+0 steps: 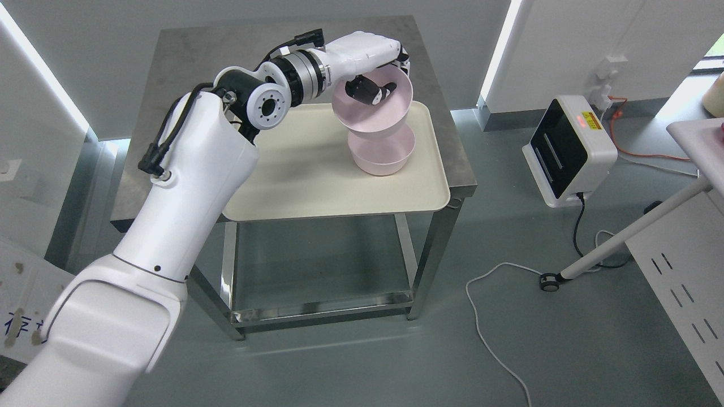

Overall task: Stack pink IKEA bowls on left shelf middle
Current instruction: 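Carry the held pink bowl over and lower it into the other pink bowl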

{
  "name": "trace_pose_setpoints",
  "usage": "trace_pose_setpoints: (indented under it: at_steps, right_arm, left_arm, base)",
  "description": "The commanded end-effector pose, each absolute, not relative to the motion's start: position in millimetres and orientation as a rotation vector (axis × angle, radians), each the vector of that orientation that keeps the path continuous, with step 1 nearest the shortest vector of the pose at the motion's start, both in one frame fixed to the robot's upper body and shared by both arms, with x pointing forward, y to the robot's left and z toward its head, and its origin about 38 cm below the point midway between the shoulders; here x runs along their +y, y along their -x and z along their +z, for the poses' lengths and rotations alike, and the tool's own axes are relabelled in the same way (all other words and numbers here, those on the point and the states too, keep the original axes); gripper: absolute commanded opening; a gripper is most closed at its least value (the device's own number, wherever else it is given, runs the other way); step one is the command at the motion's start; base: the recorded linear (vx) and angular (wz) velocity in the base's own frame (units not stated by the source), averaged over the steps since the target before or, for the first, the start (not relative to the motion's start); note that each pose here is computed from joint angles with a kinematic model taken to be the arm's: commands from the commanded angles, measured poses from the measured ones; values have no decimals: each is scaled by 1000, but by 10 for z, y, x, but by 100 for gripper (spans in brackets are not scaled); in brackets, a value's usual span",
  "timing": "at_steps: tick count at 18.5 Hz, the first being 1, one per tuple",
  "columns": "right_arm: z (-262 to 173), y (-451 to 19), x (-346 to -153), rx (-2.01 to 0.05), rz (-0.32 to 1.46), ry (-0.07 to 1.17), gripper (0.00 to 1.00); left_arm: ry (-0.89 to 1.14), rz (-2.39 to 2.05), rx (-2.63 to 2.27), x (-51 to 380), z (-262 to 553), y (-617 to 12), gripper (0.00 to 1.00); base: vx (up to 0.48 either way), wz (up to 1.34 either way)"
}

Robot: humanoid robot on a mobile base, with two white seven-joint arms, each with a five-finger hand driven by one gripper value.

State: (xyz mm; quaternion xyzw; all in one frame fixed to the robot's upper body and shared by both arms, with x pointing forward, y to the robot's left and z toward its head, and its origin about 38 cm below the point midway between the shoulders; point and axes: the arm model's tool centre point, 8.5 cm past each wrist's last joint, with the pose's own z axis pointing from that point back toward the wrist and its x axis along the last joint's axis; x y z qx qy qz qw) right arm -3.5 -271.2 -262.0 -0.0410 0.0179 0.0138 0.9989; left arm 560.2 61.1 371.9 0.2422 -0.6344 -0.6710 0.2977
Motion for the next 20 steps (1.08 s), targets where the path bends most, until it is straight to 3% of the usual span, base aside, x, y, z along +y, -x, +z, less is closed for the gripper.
trace_pose_setpoints:
  at_steps: [1,20]
  right_arm:
    - [-2614,107,-2825,28,-13,99,100]
    - [-2614,108,-2825,30,-12,99,100]
  left_arm:
    - [-641,-2028,-1517,135,3132,-5509,3]
    - [-750,-1811,-1482,677,3613,-5987,7]
  base:
    - [0,0]
    - [0,0]
